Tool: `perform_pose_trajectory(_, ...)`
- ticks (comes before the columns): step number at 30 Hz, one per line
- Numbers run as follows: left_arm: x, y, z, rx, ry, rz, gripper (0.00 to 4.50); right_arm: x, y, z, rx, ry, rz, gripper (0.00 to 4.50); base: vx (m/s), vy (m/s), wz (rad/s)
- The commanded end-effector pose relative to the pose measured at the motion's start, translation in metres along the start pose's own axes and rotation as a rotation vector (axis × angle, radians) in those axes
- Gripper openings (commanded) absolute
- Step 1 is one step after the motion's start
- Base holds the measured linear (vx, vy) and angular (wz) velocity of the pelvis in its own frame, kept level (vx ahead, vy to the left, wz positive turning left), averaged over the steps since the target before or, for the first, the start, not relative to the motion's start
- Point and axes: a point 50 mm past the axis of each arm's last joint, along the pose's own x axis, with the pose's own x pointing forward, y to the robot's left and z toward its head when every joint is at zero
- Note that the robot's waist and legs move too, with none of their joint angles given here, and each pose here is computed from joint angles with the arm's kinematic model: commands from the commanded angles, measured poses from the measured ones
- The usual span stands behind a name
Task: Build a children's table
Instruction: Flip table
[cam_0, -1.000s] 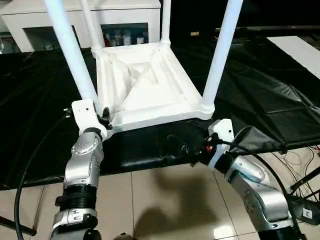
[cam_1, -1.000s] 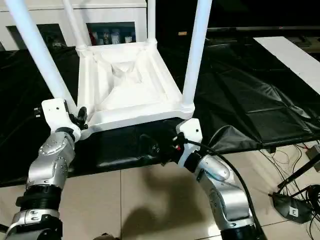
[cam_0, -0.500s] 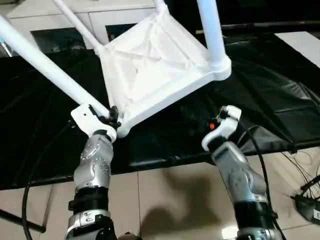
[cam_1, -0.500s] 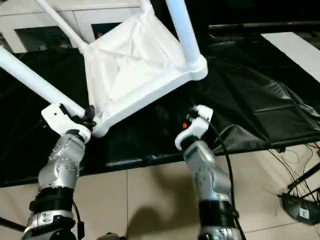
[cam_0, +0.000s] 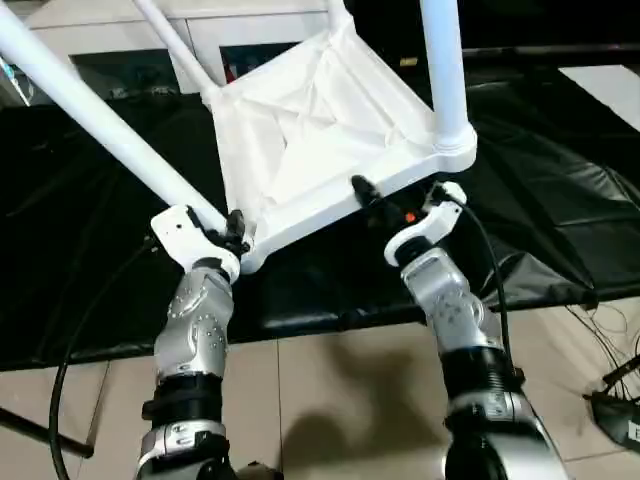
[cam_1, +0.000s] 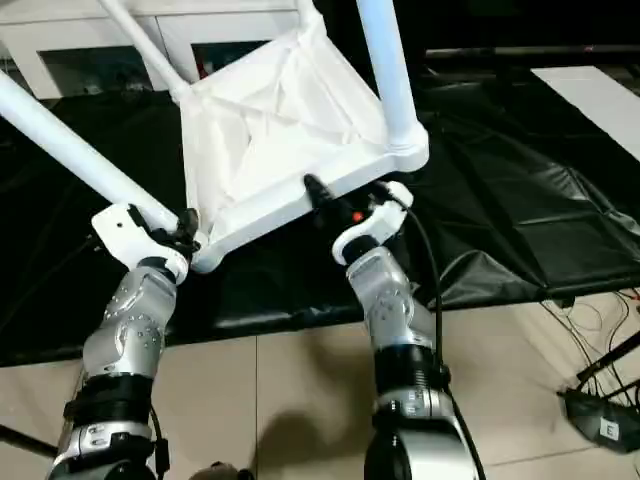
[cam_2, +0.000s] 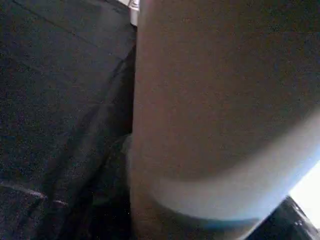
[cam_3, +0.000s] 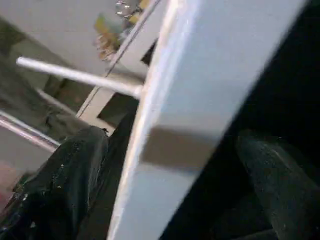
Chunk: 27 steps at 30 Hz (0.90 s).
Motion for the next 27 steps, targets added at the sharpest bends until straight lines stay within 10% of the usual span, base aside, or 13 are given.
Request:
perform_pose_trajectory(1, -0.003, -0.008, -0.016, -0.108, 0.079, -0.040, 2.17, 0.007, 0.005, 0.002, 0.021, -0.010, 0.003, 4.50, 0.000, 0.000, 0.00)
perform_pose_trajectory(15, -0.010, -0.018, -0.022, -0.068, 0.113, -0.126, 2.17, 0.040, 0.021, 0.023, 0.025, -0.013, -0.027, 4.50, 0.000, 0.000, 0.00)
perform_pose_trajectory(27, -0.019, -0.021, -0.024, -0.057, 0.122, -0.152, 2.17, 0.044, 0.019, 0.018, 0.005, 0.023, -0.084, 3.42, 0.000, 0.000, 0.00)
